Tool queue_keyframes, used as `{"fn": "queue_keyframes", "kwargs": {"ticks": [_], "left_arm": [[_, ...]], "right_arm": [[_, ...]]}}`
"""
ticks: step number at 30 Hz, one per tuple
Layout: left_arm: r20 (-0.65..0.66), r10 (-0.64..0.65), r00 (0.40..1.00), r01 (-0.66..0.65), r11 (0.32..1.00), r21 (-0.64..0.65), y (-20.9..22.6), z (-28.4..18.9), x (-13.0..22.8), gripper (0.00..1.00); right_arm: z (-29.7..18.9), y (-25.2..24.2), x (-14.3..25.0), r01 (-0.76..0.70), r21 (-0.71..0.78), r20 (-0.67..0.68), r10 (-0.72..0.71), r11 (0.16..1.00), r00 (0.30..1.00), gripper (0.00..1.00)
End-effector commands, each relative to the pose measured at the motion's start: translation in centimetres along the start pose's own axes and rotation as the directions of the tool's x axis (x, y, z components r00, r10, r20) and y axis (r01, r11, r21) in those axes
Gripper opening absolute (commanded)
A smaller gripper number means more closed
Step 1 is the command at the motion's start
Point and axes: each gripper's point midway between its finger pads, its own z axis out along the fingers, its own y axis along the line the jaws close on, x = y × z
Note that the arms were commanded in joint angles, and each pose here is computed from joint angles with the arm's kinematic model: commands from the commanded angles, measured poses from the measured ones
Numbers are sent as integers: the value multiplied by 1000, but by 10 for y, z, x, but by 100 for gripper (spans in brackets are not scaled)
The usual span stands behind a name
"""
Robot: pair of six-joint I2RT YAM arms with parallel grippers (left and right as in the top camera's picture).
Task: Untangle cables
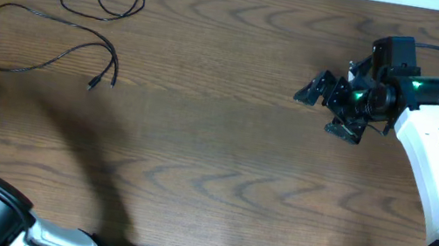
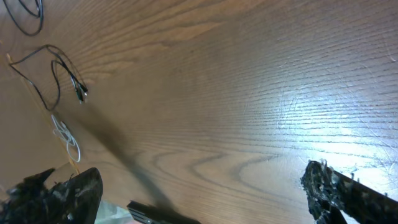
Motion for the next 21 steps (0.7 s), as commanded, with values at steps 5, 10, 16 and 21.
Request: {"fn": "queue_keyframes", "kwargs": {"ticks": [5,10,16,21], "left_arm": [[76,-2,997,-24,940,340,-61,-34,-24,62],[76,139,987,-158,903,400,-106,-11,-3,62],[147,385,911,-410,812,415,-152,13,27,63],[164,422,892,-451,858,246,-136,34,20,63]], "right_arm": [[1,1,1,22,1,-2,-22,1000,1000,99],[2,1,2,24,2,-6,-24,1000,1000,99],[6,7,9,47,3,-20,-47,999,999,99],[10,9,13,71,27,-18,-70,997,997,99]]}}
